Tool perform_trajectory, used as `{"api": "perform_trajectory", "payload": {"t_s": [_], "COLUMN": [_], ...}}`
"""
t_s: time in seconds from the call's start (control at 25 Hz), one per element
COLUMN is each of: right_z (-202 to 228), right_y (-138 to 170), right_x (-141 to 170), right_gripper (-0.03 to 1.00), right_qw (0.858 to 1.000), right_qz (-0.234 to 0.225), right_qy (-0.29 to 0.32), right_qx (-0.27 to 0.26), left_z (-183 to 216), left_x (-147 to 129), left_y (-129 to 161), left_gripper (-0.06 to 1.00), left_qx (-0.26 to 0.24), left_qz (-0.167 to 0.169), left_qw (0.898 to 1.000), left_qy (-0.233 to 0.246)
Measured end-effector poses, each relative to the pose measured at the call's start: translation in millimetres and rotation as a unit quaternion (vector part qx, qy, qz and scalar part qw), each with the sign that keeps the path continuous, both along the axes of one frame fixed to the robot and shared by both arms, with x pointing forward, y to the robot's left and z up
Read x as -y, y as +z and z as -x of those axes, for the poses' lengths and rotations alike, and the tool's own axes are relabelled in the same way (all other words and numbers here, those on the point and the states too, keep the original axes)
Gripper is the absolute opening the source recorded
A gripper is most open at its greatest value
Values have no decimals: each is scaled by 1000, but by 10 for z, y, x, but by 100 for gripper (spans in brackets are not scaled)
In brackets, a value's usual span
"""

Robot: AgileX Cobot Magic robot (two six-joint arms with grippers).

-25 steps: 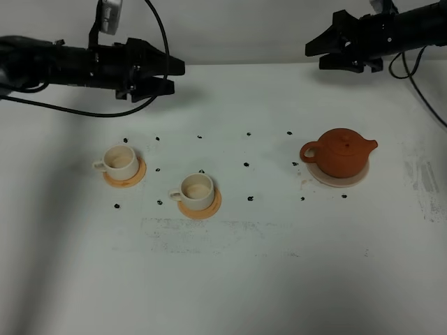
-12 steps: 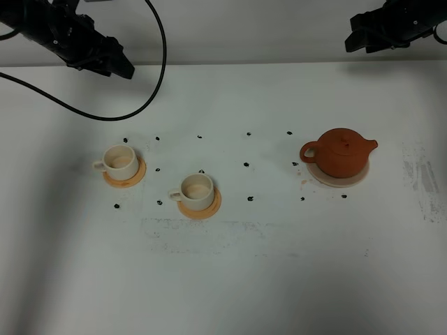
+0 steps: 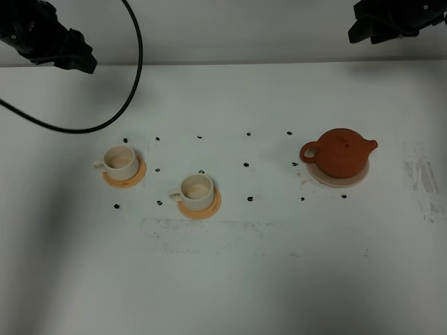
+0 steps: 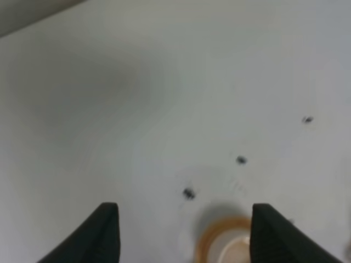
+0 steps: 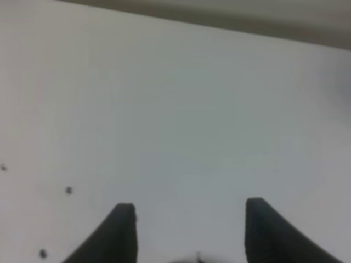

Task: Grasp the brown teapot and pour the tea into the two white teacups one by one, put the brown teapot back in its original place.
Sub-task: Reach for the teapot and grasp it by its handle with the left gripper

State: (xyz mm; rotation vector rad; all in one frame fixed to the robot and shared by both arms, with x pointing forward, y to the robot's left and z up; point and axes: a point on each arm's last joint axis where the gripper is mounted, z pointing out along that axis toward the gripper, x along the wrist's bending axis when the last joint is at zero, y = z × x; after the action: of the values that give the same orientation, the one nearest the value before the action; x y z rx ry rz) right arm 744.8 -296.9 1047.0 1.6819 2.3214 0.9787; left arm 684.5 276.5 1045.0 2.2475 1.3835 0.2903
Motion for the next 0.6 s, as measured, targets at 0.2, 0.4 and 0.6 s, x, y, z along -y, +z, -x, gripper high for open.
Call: {"api": "perform_trajectory", "payload": {"t_s": [0.2, 0.4, 0.6], "right_z": [257, 616, 951], "right_y": [353, 635, 904], "right_x": [-233, -484, -662], "right_gripper": [47, 47, 46], "right_qw": [999, 996, 993], "right_qz": [16, 52, 53], "right_qy": [22, 47, 59], "right_qx": [33, 49, 90], "left_z": [547, 1267, 2065], "left_x": [-76, -102, -217], "left_y": [250, 736, 1167], "left_gripper": [54, 54, 54], "left_qx": [88, 161, 200], "left_qz": [-41, -68, -107], "left_qw": [995, 985, 972], "left_qy": [17, 8, 66]}}
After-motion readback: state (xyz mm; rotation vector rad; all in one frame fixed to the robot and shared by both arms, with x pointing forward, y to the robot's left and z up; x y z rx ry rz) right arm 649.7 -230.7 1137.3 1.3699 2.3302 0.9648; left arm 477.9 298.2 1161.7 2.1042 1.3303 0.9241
